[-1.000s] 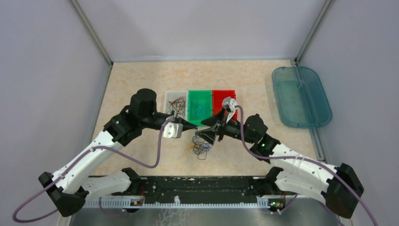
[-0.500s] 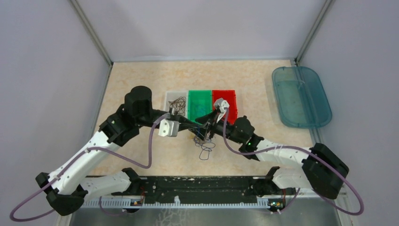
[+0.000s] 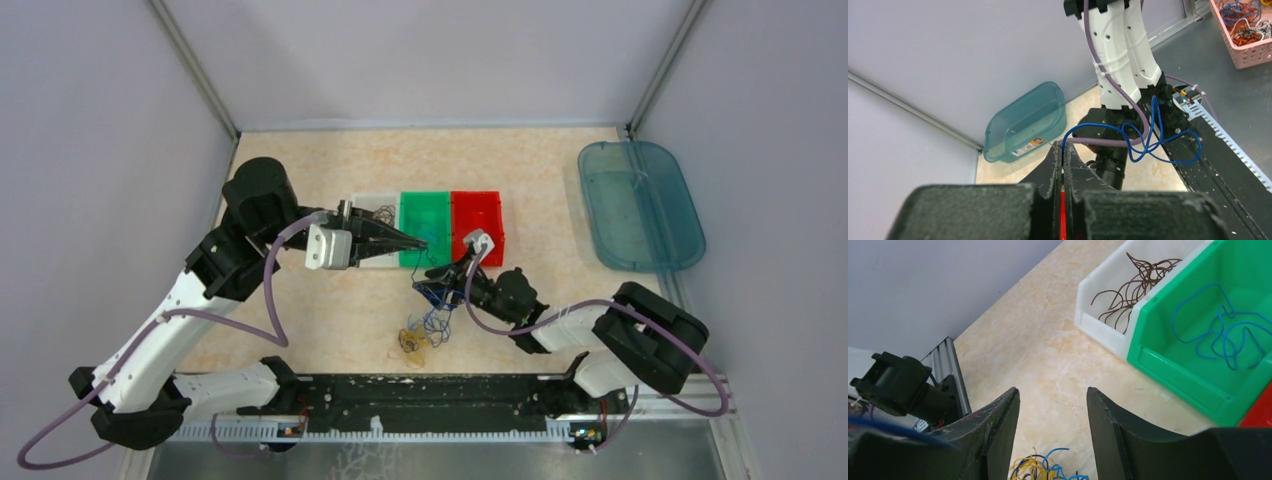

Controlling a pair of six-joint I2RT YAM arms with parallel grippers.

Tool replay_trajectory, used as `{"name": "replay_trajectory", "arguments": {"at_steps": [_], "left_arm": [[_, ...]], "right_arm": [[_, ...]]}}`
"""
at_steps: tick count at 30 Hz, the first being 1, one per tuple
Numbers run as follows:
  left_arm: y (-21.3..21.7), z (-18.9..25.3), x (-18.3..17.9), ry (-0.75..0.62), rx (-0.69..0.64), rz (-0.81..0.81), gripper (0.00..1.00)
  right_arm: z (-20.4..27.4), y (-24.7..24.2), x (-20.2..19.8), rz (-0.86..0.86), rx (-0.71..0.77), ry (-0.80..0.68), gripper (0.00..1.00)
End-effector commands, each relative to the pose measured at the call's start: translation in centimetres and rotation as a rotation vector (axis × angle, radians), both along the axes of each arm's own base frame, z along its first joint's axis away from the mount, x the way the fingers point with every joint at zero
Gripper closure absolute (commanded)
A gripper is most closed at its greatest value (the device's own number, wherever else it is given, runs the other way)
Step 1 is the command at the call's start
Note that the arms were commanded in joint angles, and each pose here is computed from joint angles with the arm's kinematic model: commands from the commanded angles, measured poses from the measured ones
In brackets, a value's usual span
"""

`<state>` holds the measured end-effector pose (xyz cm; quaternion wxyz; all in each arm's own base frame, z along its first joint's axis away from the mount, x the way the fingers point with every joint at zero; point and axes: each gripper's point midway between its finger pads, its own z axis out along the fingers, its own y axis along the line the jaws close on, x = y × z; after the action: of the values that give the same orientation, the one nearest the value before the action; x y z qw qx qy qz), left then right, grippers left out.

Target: Untangle the cables

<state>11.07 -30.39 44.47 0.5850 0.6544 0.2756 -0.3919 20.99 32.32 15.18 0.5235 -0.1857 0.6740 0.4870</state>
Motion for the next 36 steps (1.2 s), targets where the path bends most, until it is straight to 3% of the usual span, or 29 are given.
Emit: {"name": "replay_trajectory", "arguments": {"at_steps": [1, 6, 10, 16, 20, 23, 29, 36], "left_arm": [[-0.1, 3.6, -0.7, -0.028, -0.074, -0.029, 1.00], [-0.3, 5.3, 0.5, -0.064, -0.108, 0.027, 1.00], [-0.8, 3.5, 3.8, -0.087, -0.091, 0.174, 1.00], [-0.4, -1.6, 12.3, -0.140, -0.027, 0.560, 1.00], [0.8, -6.4, 18.4, -0.103, 0.072, 0.800, 1.00], [1.3, -9.1, 20.6, -0.030, 0.113, 0.831, 1.00], [2.2, -11.2, 24.2, 0.002, 0.116, 0.936, 1.00], [2.2, -16.8, 25.3, 0.025, 0.266, 0.928, 1.00]], "right_arm": [[1.2, -0.4, -0.4, -0.015, 0.086, -0.025, 0.47], [-0.2, -1.0, -1.1, -0.025, 0.067, 0.002, 0.46], [-0.2, -2.1, -0.8, -0.077, 0.059, 0.011, 0.40], [-0.9, -6.0, 1.9, -0.324, -0.092, 0.050, 0.36], [-0.6, -9.6, 3.5, -0.514, -0.203, 0.039, 0.40], [-1.2, -12.3, 4.3, -0.653, -0.271, 0.070, 0.41], [-2.6, -14.3, 4.0, -0.721, -0.329, 0.110, 0.41], [-1.4, -15.5, 3.9, -0.769, -0.304, 0.103, 0.40]]}}
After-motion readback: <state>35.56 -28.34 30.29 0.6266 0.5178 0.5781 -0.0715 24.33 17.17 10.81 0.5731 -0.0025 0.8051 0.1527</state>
